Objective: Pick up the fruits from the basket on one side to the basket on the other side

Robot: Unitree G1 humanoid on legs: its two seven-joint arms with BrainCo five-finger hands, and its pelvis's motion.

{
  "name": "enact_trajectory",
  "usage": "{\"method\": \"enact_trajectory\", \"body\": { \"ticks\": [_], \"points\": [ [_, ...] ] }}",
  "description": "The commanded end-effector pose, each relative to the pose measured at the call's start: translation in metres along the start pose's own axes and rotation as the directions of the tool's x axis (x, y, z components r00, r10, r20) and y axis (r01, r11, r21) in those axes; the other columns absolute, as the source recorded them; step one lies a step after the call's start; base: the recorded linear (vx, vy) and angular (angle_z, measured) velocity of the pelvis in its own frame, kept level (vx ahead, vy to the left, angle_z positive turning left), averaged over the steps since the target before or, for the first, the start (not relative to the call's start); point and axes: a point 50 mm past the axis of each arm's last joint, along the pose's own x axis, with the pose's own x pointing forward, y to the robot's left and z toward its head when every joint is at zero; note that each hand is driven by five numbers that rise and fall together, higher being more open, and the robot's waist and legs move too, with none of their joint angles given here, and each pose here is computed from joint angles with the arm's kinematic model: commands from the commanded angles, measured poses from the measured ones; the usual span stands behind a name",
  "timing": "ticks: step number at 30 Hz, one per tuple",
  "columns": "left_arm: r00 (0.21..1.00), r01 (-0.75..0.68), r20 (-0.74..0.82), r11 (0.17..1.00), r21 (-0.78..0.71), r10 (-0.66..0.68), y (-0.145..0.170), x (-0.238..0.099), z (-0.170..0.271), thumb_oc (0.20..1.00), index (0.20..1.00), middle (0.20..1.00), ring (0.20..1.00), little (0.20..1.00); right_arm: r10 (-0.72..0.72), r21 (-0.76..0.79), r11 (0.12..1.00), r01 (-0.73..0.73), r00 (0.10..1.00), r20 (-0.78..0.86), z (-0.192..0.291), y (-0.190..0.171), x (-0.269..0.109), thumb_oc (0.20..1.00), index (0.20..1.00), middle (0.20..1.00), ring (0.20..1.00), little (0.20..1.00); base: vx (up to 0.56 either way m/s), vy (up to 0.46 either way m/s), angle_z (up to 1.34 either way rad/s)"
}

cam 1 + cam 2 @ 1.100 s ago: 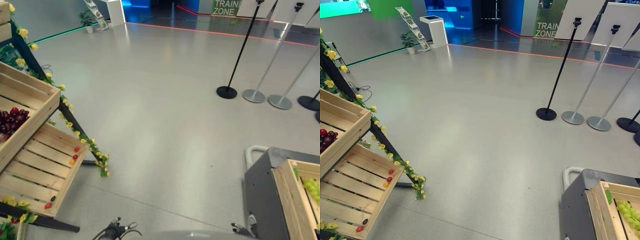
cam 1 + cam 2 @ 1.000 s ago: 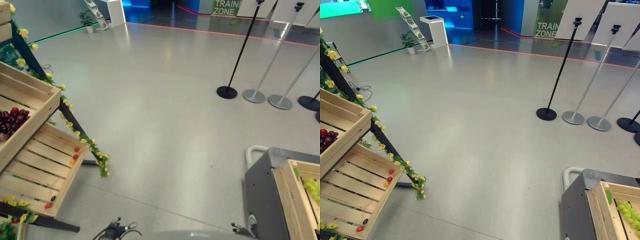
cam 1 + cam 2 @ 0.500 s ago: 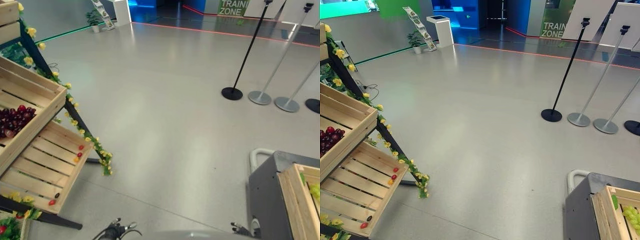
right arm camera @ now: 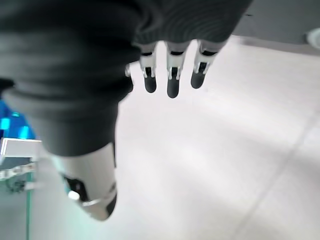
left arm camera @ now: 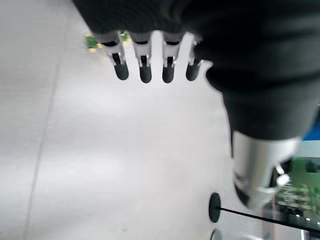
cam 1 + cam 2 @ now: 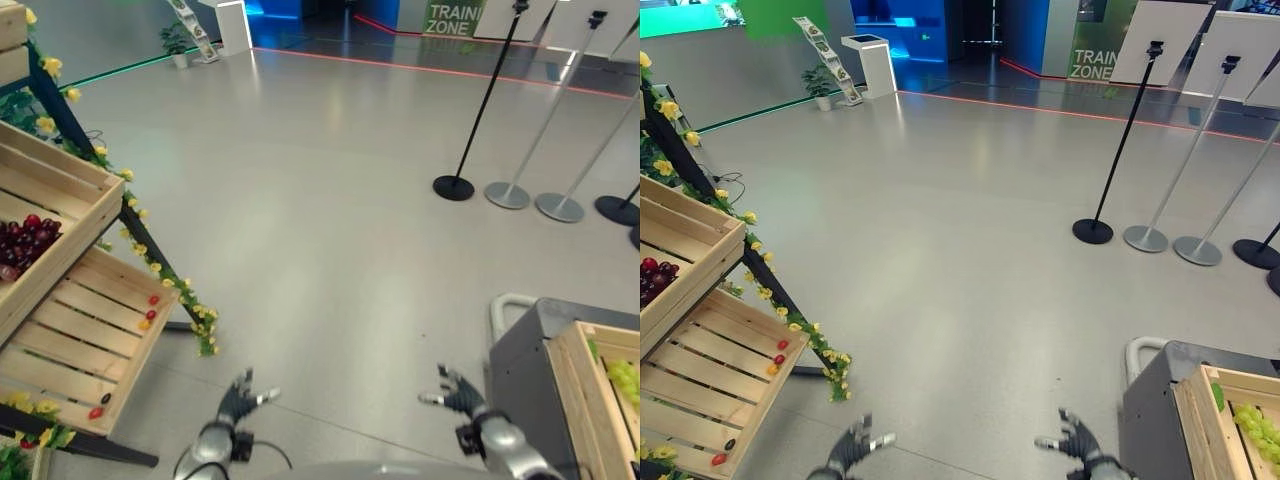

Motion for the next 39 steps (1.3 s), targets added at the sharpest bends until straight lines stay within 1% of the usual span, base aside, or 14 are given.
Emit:
{"method": "enact_trajectory", "body": {
  "ticks": [1,4,5,8,13,15,19,23,27,29,31,32,35,39],
  "points": [
    [0.964,-0.102,0.236,0.991,-0.089,0.12,0.029,0.008,0.053,1.0,1.0,1.0,1.0,1.0,-0.066,0.063,0.997,0.054,0.979,0.191,0.046,-0.012,0.009,1.0,1.0,1.0,1.0,1.0,0.0,0.0,0.0],
    [0.941,-0.112,0.313,0.99,-0.08,0.132,0.033,0.005,0.072,1.0,1.0,1.0,1.0,1.0,-0.072,0.073,0.996,0.055,0.963,0.259,0.062,-0.015,0.007,1.0,1.0,1.0,1.0,1.0,0.0,0.014,-0.02],
    [0.918,-0.122,0.371,0.99,-0.068,0.139,0.038,0.003,0.085,1.0,1.0,1.0,1.0,1.0,-0.082,0.066,0.996,0.065,0.948,0.307,0.073,-0.02,0.004,1.0,1.0,1.0,1.0,1.0,0.0,0.046,-0.12],
    [0.894,-0.134,0.423,0.989,-0.061,0.147,0.042,-0.001,0.098,1.0,1.0,1.0,1.0,1.0,-0.098,0.069,0.995,0.078,0.927,0.363,0.086,-0.026,0.0,1.0,1.0,1.0,1.0,1.0,0.0,0.054,-0.12],
    [0.785,-0.192,0.596,0.981,-0.023,0.168,0.06,-0.015,0.142,1.0,1.0,1.0,1.0,1.0,-0.188,0.142,0.981,0.134,0.845,0.5,0.117,-0.046,-0.012,1.0,1.0,1.0,1.0,1.0,-0.02,0.092,-0.08],
    [0.778,-0.195,0.605,0.98,-0.029,0.172,0.062,-0.016,0.144,1.0,1.0,1.0,1.0,1.0,-0.2,0.149,0.979,0.143,0.838,0.508,0.118,-0.048,-0.013,1.0,1.0,1.0,1.0,1.0,-0.02,0.057,-0.17],
    [0.702,-0.281,0.695,0.957,0.069,0.156,0.076,-0.024,0.175,1.0,1.0,1.0,1.0,1.0,-0.262,0.167,0.965,0.201,0.764,0.59,0.141,-0.064,-0.024,1.0,1.0,1.0,1.0,1.0,-0.08,0.114,-0.11],
    [0.67,-0.309,0.725,0.948,0.077,0.159,0.079,-0.027,0.186,1.0,1.0,1.0,1.0,1.0,-0.262,0.152,0.965,0.215,0.729,0.633,0.156,-0.066,-0.027,1.0,1.0,1.0,1.0,1.0,0.02,0.08,-0.74],
    [0.655,-0.297,0.742,0.951,0.082,0.141,0.076,-0.028,0.193,1.0,1.0,1.0,1.0,1.0,-0.282,0.145,0.958,0.249,0.706,0.649,0.161,-0.073,-0.031,1.0,1.0,1.0,1.0,1.0,0.11,-0.076,-0.72],
    [0.672,-0.246,0.736,0.963,0.113,0.085,0.063,-0.022,0.194,1.0,1.0,1.0,1.0,1.0,-0.303,0.112,0.946,0.304,0.706,0.64,0.152,-0.083,-0.037,1.0,1.0,1.0,1.0,1.0,0.24,-0.149,-0.01],
    [0.667,-0.246,0.742,0.959,0.14,0.063,0.059,-0.02,0.197,1.0,1.0,1.0,1.0,1.0,-0.319,0.111,0.938,0.328,0.695,0.645,0.152,-0.088,-0.04,1.0,1.0,1.0,1.0,1.0,0.18,-0.111,0.09],
    [0.658,-0.206,0.752,0.969,0.136,0.035,0.053,-0.022,0.2,1.0,1.0,1.0,1.0,1.0,-0.337,0.116,0.929,0.351,0.676,0.655,0.153,-0.094,-0.045,1.0,1.0,1.0,1.0,1.0,0.21,-0.134,0.13],
    [0.663,-0.191,0.748,0.971,0.145,0.019,0.05,-0.019,0.201,1.0,1.0,1.0,1.0,1.0,-0.349,0.132,0.927,0.35,0.681,0.644,0.148,-0.097,-0.047,1.0,1.0,1.0,1.0,1.0,0.18,-0.164,-0.07],
    [0.626,-0.159,0.78,0.975,0.155,-0.022,0.043,-0.021,0.215,1.0,1.0,1.0,1.0,1.0,-0.368,0.165,0.921,0.353,0.649,0.666,0.153,-0.103,-0.053,1.0,1.0,1.0,1.0,1.0,0.13,-0.21,-0.13]
  ]
}}
